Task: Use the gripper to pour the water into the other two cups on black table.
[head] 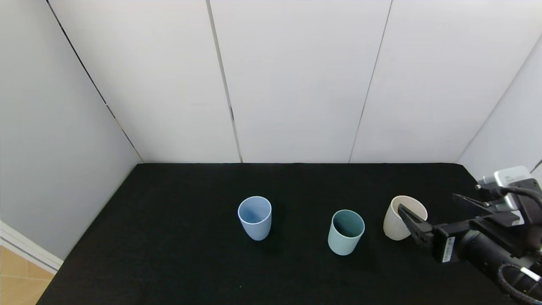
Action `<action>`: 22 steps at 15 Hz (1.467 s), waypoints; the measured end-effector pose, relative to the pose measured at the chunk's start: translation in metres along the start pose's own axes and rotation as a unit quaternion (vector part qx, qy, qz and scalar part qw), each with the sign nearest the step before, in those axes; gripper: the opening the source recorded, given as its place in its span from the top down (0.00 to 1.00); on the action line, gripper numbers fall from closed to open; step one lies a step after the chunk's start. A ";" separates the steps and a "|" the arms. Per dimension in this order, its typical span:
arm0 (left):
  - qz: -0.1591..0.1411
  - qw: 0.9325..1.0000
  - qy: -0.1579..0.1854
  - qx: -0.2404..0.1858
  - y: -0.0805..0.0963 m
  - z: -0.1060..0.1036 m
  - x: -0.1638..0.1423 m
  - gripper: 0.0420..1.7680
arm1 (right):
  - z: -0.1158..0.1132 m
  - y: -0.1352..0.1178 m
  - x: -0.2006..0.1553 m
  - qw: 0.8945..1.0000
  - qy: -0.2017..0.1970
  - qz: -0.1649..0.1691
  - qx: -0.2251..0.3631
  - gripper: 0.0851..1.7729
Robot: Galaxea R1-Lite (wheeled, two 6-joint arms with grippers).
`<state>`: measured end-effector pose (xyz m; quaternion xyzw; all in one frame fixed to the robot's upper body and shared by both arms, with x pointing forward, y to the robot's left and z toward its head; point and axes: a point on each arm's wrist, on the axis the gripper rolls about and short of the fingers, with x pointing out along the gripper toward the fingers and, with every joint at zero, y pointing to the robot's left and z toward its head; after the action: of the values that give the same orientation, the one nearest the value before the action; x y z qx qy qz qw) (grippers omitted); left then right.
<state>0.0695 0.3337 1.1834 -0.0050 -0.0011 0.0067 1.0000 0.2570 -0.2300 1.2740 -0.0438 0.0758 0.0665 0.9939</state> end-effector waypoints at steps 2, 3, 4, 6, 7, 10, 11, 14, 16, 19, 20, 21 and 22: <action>0.000 1.000 0.000 0.000 0.000 0.000 0.000 0.03 | -0.002 -0.008 -0.016 1.000 0.008 -0.004 -0.003 0.04; 0.000 1.000 0.000 0.000 0.000 0.000 0.000 0.03 | -0.003 -0.012 -0.025 1.000 0.008 -0.004 -0.003 0.04; 0.000 1.000 0.000 0.000 0.000 0.000 0.000 0.03 | -0.004 -0.016 -0.033 1.000 0.009 -0.004 -0.003 0.04; 0.000 1.000 0.000 0.000 0.000 0.000 0.000 0.03 | -0.006 -0.027 -0.050 1.000 0.009 -0.010 0.002 0.04; 0.000 1.000 0.000 0.000 0.000 0.000 0.000 0.03 | -0.008 -0.032 -0.057 1.000 0.009 -0.016 0.009 0.04; 0.000 1.000 0.000 0.000 0.000 0.000 0.000 0.03 | -0.014 -0.053 -0.075 0.998 0.001 -0.050 0.038 0.04; 0.000 1.000 0.000 0.000 0.000 0.000 0.000 0.03 | -0.018 -0.060 -0.080 0.998 0.000 -0.055 0.044 0.04; 0.000 1.000 0.000 0.000 0.000 0.000 0.000 0.03 | -0.035 -0.080 -0.102 0.997 0.019 -0.051 0.058 0.04; 0.000 1.000 0.000 0.000 0.000 0.000 0.000 0.03 | -0.046 -0.084 -0.121 0.996 0.027 -0.041 0.069 0.04; 0.000 1.000 0.000 0.000 0.000 0.000 0.000 0.03 | -0.056 -0.083 -0.149 0.996 0.022 -0.044 0.080 0.04; 0.000 1.000 0.000 0.000 0.000 0.000 0.000 0.03 | -0.058 -0.081 -0.156 0.996 0.013 -0.047 0.081 0.04; 0.000 1.000 0.000 0.000 0.000 0.000 0.000 0.03 | -0.061 -0.079 -0.163 0.996 0.006 -0.048 0.076 0.04; 0.000 1.000 0.000 0.000 0.000 0.000 0.000 0.03 | -0.063 -0.078 -0.168 0.996 -0.001 -0.051 0.072 0.04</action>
<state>0.0695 0.3337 1.1834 -0.0052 -0.0011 0.0067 1.0000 0.0945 -0.3344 1.2439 0.0237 0.0767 0.0105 0.9967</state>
